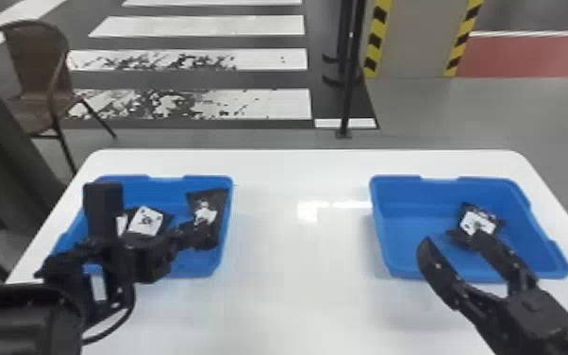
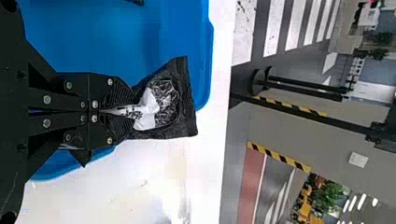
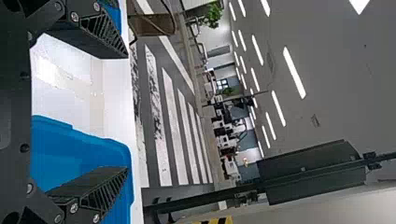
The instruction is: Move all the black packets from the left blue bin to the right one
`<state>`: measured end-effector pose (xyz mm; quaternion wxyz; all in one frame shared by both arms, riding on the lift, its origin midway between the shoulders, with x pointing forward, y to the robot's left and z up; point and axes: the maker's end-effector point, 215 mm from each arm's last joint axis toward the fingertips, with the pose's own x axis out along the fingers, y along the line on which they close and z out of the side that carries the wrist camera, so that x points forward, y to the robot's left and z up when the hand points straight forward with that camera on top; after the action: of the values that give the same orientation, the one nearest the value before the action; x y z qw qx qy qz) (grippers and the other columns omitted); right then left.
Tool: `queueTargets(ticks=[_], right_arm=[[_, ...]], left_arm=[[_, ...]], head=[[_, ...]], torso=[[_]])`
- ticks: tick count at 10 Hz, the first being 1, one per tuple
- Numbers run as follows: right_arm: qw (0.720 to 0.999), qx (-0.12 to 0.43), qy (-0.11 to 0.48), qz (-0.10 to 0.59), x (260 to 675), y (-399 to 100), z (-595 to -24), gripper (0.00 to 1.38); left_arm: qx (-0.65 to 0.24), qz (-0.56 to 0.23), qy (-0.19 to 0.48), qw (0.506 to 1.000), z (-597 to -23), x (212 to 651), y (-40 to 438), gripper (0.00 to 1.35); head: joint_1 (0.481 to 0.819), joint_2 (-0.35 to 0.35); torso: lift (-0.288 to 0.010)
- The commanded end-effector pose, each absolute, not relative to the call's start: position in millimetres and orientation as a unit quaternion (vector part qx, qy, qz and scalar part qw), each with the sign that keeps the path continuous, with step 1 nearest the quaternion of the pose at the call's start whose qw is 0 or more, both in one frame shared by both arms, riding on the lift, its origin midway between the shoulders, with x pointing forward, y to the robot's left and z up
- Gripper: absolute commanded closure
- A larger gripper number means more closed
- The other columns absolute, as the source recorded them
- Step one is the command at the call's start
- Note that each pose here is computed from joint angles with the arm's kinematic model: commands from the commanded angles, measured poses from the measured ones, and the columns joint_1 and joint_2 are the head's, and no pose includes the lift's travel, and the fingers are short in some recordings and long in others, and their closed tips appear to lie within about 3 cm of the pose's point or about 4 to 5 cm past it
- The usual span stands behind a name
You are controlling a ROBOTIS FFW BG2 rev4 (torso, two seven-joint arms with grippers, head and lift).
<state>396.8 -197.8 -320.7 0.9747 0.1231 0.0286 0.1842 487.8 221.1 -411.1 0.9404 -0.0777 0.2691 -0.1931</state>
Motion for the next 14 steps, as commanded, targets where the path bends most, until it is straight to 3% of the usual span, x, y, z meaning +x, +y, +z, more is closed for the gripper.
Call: queueTargets(ticks=[1,7,12,13,14], right_arm=[[0.969,0.134,0.033,0.204,400,-187,-320,0.19],[0.933,0.216,0.021,0.286,427,-119,-308,0.19],[0.927,0.224,0.015,0.300,448,-105,-304,0.20],[0.922,0.237,0.030,0.305,452,-98,-315,0.35],[0.917,0.247,0.046,0.310,453,-92,-326,0.71]], left_arm=[[-0.080,-0.219,0.247,0.941,-384,466,201,1.15],[-0.131,-0.382,0.213,0.889,-337,423,44,1.15],[-0.139,-0.426,0.204,0.871,-322,411,5,1.15],[-0.138,-0.434,0.202,0.867,-318,409,-2,1.15],[-0.138,-0.445,0.200,0.862,-315,406,-10,1.15]], head=[[0.695,0.031],[0.695,-0.062],[0.695,-0.129],[0.695,-0.132],[0.695,-0.131]], torso=[[-0.140],[-0.140],[-0.140],[-0.140],[-0.140]])
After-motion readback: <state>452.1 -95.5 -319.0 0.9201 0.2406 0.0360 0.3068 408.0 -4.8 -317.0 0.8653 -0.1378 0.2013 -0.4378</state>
